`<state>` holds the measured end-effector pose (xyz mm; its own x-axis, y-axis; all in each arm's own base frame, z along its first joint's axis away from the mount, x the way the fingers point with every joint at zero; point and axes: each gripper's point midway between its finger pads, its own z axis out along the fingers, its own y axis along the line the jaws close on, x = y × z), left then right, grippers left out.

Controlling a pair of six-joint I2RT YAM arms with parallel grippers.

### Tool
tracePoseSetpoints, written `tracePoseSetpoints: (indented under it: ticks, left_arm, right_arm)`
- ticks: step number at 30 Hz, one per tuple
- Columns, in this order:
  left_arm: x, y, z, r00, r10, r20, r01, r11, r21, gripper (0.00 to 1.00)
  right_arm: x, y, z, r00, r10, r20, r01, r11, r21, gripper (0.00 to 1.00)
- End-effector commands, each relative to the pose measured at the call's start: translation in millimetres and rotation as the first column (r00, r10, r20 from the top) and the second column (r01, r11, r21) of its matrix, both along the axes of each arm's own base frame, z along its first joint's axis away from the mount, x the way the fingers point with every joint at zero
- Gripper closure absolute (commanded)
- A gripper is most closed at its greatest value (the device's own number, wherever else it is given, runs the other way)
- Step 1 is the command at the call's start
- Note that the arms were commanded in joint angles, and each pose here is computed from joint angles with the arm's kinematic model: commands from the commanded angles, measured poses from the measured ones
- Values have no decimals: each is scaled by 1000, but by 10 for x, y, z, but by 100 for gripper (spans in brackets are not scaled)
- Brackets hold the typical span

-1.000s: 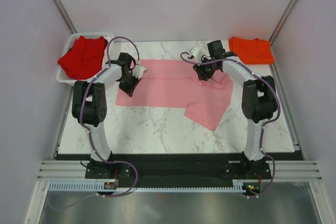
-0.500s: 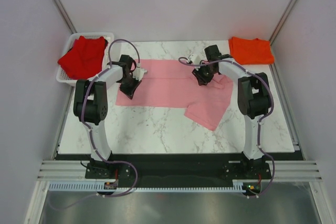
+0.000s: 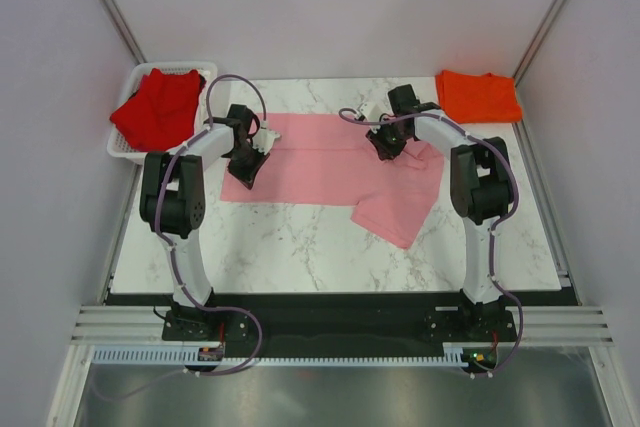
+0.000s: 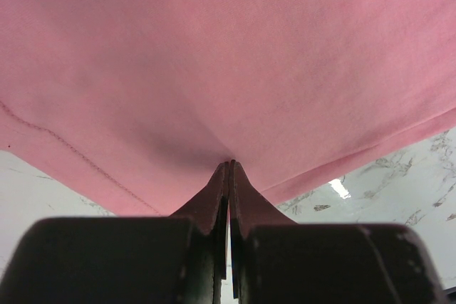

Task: Fold and stack the t-shirts
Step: Fold the tshirt

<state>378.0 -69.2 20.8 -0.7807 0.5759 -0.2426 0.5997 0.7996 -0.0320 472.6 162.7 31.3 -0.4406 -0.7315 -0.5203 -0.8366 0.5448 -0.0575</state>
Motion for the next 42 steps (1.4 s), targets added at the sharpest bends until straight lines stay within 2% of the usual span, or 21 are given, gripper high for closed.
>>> tracePoseSetpoints:
  ticks: [1,4,11,22,30,31,32,37,39,41,42]
  left_arm:
    - [80,-28,-4,999,29,14,-29,999,-16,98]
    - [96,-29,8,999,31,19,-31,999,-16,98]
    - [104,-35,10,999,29,20,-28,999,-19,98]
    - [108,-57,18,999,35,20,-34,999,-34,98]
    - [132,-32,40,999,27,32,-27,999,-21,98]
    - [132,-35,40,999,26,33,-26,999,-19,98]
    - [131,-36,40,999,28,32,-27,999,-19,98]
    - [204,-10,112,998,21,61,-20,1000,-7,98]
    - [320,-6,211,995,8,99,-8,1000,0,98]
    - [444,-5,263,992,-3,128,2,1000,8,98]
    - [503,-5,302,990,-5,141,3,1000,12,98]
  right_arm:
    - [21,33,55,1000,21,19,-21,1000,-3,72]
    - [-18,30,28,1000,22,8,-22,1000,-6,74]
    - [-18,78,205,999,22,30,-23,1000,19,99]
    - [-207,329,603,997,63,32,-66,993,100,100]
    - [-305,464,553,996,90,3,-90,991,96,100]
    - [-308,469,539,996,89,-3,-88,992,94,99]
    - [-292,483,562,997,82,0,-82,992,98,94]
    - [-259,567,824,997,77,12,-78,988,136,89]
    - [-175,599,1013,998,48,44,-55,985,161,72]
    - [-69,578,1131,997,16,81,-28,988,155,65]
    - [-9,559,1166,995,1,102,-17,988,153,65]
